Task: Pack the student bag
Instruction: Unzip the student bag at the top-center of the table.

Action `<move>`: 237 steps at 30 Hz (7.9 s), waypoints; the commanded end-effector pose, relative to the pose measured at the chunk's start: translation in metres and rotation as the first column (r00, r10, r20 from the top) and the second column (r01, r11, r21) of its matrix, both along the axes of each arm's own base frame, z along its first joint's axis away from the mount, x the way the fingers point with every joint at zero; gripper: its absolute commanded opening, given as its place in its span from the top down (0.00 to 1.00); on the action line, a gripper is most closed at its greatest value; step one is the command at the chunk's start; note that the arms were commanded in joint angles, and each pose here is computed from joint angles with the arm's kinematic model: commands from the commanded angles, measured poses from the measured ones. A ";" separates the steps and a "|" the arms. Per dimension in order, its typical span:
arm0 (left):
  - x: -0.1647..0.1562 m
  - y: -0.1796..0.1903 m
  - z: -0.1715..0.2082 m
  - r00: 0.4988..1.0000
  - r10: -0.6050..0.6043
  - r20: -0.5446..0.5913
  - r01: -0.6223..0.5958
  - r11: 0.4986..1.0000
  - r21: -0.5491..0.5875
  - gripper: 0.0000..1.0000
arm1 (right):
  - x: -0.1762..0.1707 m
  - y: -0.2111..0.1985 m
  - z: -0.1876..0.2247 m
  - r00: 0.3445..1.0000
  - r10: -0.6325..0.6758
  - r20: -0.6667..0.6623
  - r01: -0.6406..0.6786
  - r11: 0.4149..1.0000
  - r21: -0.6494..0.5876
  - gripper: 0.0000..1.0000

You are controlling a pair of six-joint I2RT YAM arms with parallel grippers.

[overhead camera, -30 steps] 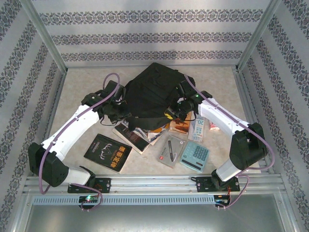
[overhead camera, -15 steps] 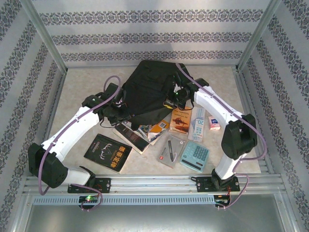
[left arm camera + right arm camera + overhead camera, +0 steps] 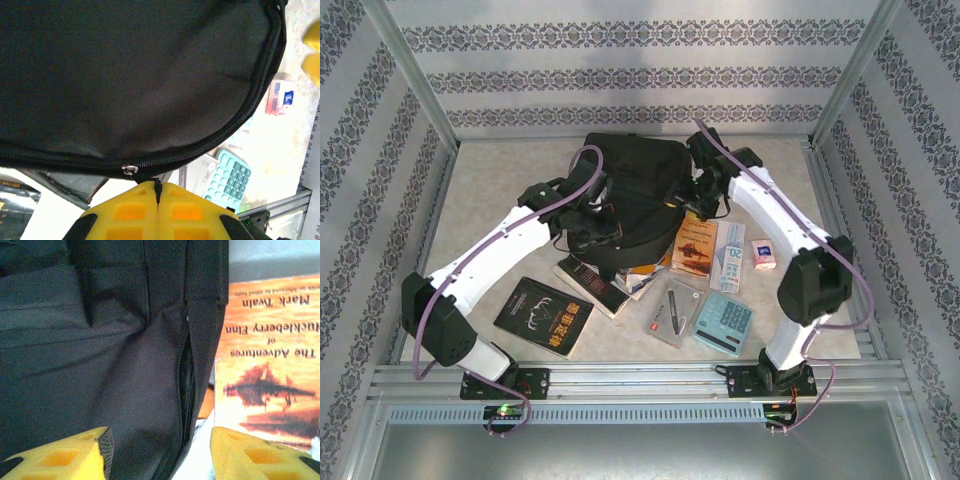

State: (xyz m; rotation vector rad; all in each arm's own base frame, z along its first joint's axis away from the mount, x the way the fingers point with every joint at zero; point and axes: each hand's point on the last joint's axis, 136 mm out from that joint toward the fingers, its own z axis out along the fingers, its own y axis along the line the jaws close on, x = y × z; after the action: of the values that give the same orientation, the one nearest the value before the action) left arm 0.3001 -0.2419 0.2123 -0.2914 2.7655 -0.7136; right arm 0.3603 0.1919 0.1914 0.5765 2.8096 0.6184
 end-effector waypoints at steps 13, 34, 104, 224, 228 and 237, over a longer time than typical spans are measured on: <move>0.006 -0.032 0.036 0.997 -0.051 0.056 0.055 0.995 -0.085 1.00 | -0.050 0.057 0.000 0.964 -0.133 -0.228 0.190 0.950 0.247 0.22; -0.010 -0.003 0.009 0.999 0.030 0.024 -0.030 0.999 -0.019 1.00 | -0.042 0.025 -0.048 0.974 -0.148 -0.171 0.170 0.978 0.119 1.00; -0.006 -0.084 0.054 0.973 -0.219 0.077 0.225 0.972 -0.069 1.00 | -0.084 -0.008 0.008 0.917 -0.315 -0.243 0.378 0.881 0.283 0.35; 0.065 0.157 0.020 0.925 0.305 0.226 -0.356 0.903 0.240 0.68 | 0.019 0.039 0.023 0.959 0.215 0.184 -0.226 0.973 0.038 1.00; 0.043 0.189 0.047 0.881 0.359 0.308 -0.450 0.837 0.311 0.59 | 0.020 0.087 0.029 0.917 0.336 0.214 -0.368 0.921 0.131 1.00; 0.008 0.203 0.065 0.869 0.347 0.352 -0.461 0.825 0.326 0.55 | -0.010 0.159 0.027 0.762 0.587 0.272 -0.634 0.763 0.129 1.00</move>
State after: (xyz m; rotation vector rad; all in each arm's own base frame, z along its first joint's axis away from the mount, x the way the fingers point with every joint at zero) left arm 0.3222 -0.0506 0.2908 -0.6030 2.3327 -0.1517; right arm 0.3623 0.3343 0.1958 -0.2297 2.7797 0.9556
